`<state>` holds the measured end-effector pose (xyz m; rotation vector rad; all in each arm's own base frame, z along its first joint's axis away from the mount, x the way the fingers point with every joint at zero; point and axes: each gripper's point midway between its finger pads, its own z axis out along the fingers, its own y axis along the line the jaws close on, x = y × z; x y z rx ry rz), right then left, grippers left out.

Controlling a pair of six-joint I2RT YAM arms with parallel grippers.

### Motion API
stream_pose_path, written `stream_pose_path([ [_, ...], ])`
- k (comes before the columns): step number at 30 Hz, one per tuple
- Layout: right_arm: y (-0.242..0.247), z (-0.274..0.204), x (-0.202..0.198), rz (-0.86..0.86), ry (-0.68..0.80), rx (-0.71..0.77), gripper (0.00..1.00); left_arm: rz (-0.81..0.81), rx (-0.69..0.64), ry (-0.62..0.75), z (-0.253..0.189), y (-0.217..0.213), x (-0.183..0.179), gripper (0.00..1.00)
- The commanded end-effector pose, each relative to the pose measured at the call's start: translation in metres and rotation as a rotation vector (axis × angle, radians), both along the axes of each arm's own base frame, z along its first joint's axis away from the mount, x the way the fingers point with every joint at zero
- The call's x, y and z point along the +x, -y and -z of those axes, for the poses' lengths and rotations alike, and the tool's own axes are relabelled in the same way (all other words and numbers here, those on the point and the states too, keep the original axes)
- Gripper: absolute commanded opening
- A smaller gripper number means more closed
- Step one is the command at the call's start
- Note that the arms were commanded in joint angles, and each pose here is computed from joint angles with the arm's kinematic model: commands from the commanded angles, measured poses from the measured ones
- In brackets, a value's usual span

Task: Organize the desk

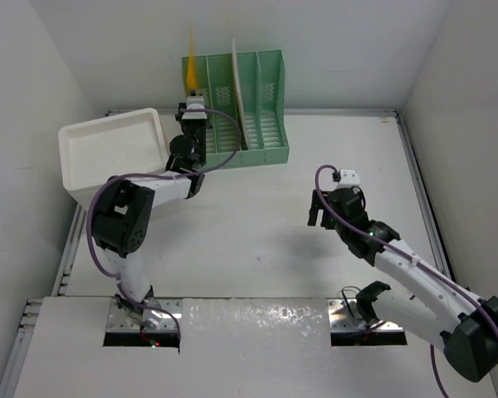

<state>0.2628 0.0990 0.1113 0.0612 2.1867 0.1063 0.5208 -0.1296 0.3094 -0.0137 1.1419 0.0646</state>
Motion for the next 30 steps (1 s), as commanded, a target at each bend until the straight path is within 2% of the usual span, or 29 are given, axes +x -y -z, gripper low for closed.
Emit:
stream_pose_path([
  [1,-0.007,-0.006,0.006,-0.011,0.026,0.019,0.82,-0.021,-0.038,0.158,-0.043,-0.011,-0.006,0.0],
  [9,-0.013,-0.007,0.009,-0.031,0.011,0.023,0.82,-0.043,-0.063,0.208,-0.064,-0.015,-0.001,0.0],
  [17,-0.016,-0.01,0.011,-0.044,0.01,0.024,0.82,-0.062,-0.062,0.224,-0.066,-0.018,0.008,0.0],
  [28,-0.018,-0.005,0.007,-0.066,-0.007,0.031,0.83,-0.109,0.009,0.082,-0.004,-0.022,0.037,0.0],
  [29,-0.02,-0.005,0.007,-0.074,-0.009,0.031,0.83,-0.113,0.004,0.068,-0.001,-0.024,0.036,0.04],
  [30,-0.02,-0.006,0.007,-0.08,-0.01,0.031,0.84,-0.11,0.003,0.057,0.0,-0.023,0.036,0.26],
])
